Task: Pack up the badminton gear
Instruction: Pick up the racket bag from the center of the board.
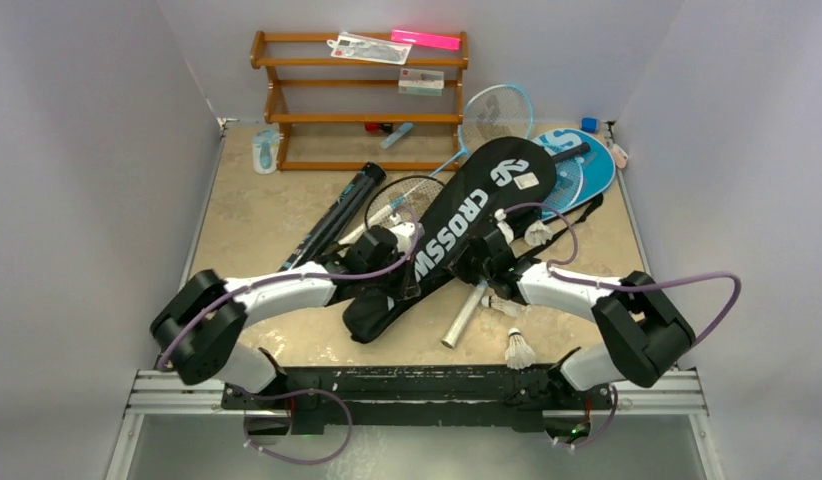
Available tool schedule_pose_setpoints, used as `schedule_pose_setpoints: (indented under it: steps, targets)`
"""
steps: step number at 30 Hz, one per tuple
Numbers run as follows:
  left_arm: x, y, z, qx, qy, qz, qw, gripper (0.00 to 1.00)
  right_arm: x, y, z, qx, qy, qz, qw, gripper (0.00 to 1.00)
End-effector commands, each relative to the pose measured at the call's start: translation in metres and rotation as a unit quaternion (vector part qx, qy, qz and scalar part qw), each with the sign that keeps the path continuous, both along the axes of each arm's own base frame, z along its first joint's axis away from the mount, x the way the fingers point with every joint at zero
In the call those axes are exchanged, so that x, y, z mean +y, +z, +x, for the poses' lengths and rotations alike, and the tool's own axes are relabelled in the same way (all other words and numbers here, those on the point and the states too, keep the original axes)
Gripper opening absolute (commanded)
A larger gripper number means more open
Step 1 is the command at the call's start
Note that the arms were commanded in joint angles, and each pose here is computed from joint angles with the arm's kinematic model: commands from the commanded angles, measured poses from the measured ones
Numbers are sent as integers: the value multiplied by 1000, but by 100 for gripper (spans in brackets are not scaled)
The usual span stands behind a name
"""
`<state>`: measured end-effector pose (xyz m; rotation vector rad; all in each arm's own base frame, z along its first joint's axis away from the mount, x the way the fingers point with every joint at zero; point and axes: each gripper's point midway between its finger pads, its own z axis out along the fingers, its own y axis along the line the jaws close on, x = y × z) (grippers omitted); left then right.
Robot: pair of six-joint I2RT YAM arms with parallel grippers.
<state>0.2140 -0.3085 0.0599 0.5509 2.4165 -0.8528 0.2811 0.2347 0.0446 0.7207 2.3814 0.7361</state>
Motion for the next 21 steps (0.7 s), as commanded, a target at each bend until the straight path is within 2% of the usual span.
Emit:
schedule_pose_setpoints:
  steps: [1,4,6,11,14,18,21]
  targets:
    - [10,57,1,-44,-1,-2,999,5,-13,24,19,-39,-24,-27,999,0]
    - [15,83,2,-63,-1,-3,998,6,-9,43,28,-61,-18,-27,998,0]
    - [15,101,2,-80,-4,-17,997,35,-6,58,37,-80,-15,-29,996,0]
    - [35,141,10,-122,40,-13,992,41,-6,102,61,-132,-22,-42,990,0]
    - [60,155,21,-153,101,12,983,59,-14,126,78,-162,-37,-46,985,0]
    - [103,161,38,-182,208,64,959,97,-29,152,105,-184,-51,-49,980,0]
    - [135,171,49,-199,295,76,931,100,-39,165,127,-190,-60,-58,978,0]
